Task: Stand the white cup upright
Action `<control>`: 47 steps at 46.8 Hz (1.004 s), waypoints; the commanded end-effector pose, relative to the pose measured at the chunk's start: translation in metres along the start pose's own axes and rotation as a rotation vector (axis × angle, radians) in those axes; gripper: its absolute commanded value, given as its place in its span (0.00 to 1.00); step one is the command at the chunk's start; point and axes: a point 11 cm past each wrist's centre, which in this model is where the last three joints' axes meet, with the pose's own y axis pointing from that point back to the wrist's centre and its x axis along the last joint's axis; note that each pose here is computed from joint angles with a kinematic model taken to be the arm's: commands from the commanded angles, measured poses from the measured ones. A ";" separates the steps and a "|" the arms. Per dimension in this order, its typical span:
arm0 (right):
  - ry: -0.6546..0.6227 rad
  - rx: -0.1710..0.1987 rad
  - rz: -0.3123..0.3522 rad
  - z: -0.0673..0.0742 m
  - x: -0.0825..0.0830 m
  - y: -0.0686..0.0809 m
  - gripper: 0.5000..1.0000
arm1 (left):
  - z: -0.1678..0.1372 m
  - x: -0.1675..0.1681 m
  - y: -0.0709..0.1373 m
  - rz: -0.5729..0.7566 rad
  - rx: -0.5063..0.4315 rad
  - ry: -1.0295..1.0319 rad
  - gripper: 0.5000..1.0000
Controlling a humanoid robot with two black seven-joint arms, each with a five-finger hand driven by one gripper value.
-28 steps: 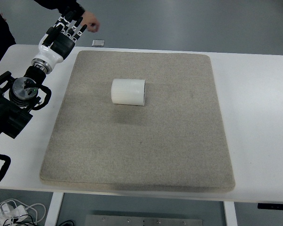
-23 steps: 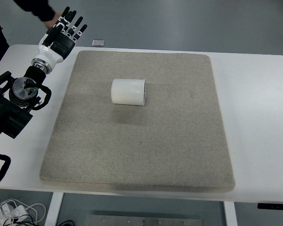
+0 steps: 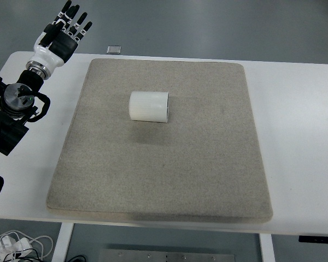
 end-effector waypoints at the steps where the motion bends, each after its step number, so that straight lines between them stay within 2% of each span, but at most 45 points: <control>1: 0.000 0.000 0.000 0.000 0.000 0.000 0.90 | 0.001 -0.003 -0.001 -0.010 0.001 -0.006 0.99; 8: 0.000 0.000 0.000 0.000 0.000 0.000 0.90 | 0.001 -0.009 -0.005 -0.028 0.022 -0.056 0.99; 17: 0.000 0.000 0.000 0.000 0.000 0.000 0.90 | -0.005 -0.022 -0.010 -0.078 0.103 -0.241 0.99; 26: 0.000 0.000 0.000 0.000 0.000 0.000 0.90 | -0.021 -0.056 -0.016 -0.209 0.205 -0.444 0.98; 37: 0.000 0.000 0.000 0.000 0.000 0.000 0.90 | -0.038 -0.096 -0.011 -0.377 0.305 -0.733 0.98; 47: 0.000 0.000 0.000 0.000 0.000 0.000 0.90 | -0.056 -0.112 0.005 -0.517 0.420 -1.075 0.98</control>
